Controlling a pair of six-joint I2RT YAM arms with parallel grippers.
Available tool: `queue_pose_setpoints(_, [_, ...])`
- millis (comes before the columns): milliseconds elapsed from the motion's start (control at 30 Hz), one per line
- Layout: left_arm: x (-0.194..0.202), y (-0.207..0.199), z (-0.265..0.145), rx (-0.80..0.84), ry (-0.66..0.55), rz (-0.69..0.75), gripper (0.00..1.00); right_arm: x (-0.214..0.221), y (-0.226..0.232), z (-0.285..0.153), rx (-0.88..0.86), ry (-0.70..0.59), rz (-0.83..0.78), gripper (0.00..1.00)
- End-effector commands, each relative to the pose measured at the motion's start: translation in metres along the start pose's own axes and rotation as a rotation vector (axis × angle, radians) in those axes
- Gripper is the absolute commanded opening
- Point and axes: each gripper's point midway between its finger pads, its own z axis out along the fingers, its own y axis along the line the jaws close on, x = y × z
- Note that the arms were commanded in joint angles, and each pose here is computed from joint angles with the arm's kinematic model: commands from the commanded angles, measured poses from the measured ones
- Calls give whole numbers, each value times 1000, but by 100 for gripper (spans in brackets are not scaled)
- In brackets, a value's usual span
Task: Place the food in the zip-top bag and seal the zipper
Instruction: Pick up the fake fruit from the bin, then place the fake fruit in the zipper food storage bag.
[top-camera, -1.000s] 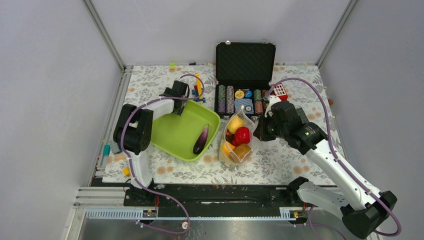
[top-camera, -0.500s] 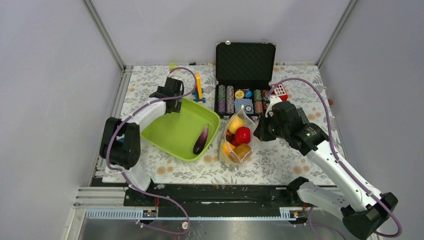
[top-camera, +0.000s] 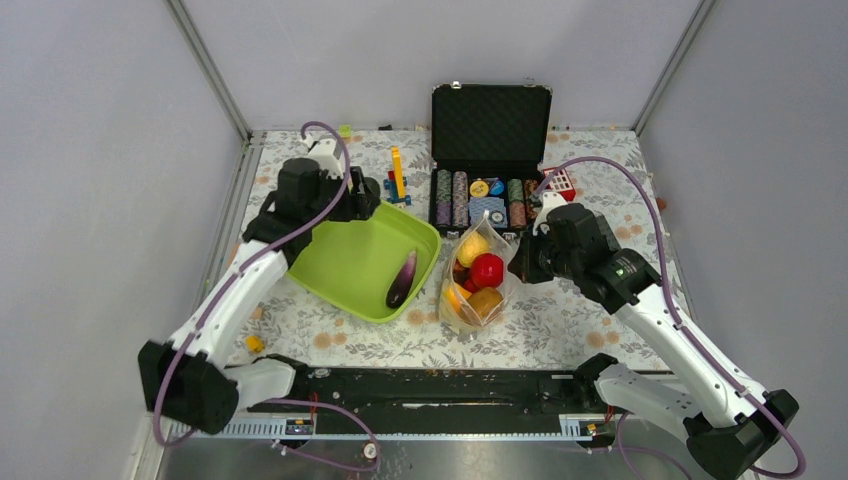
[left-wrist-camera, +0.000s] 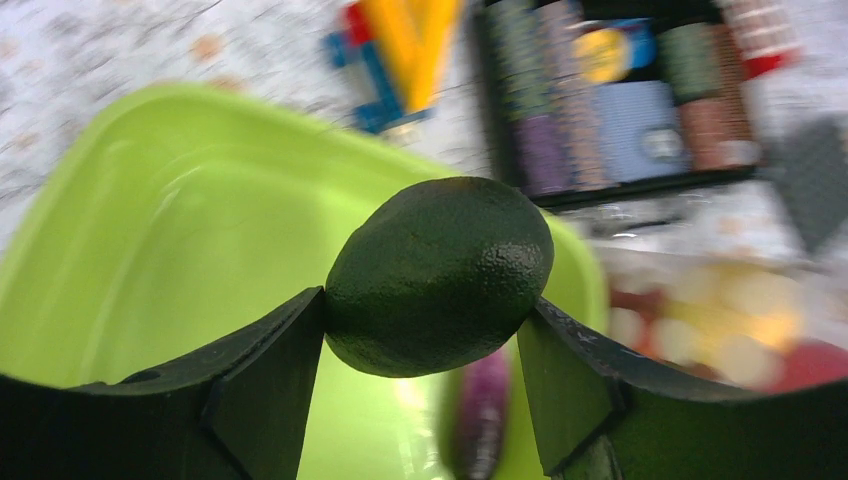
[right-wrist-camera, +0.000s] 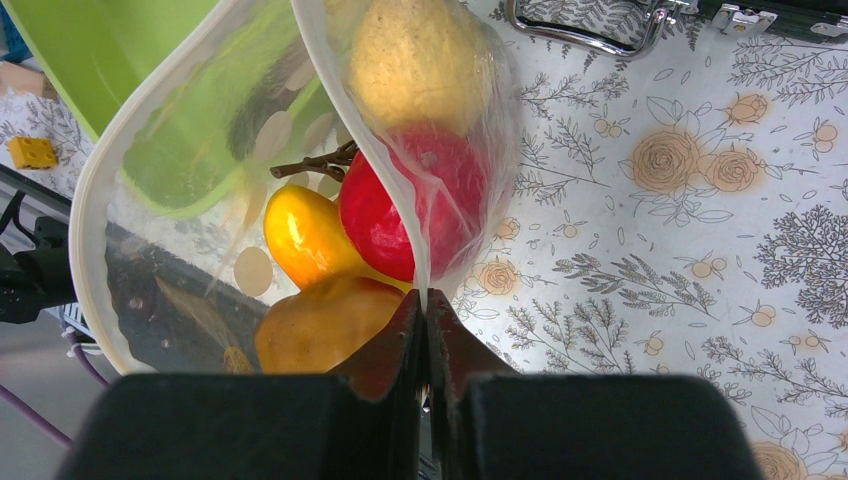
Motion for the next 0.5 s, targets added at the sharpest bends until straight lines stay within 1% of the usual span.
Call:
queue_pose_setpoints(0, [-29,-90,-49,452,-119,-19,0,-5,9,-4,-45,-31,-12,6])
queue_pose_setpoints(67, [-29,-114,-69,573,-131,-12,0,-5,9,-4,-45,-32,-7,7])
queue_pose_setpoints(133, [-28,-138,-88,675,-146,26,0,-4,9,-4,-48,-29,-5,7])
queue_pose_setpoints(300, [-21,-181,-120,789,-178,105,5,-4,9,-7,-51,-38,-4,7])
queue_pose_setpoints(467, [1,-226,-136,930,-105,142,6,-5,11,-11,-65,-53,-6,7])
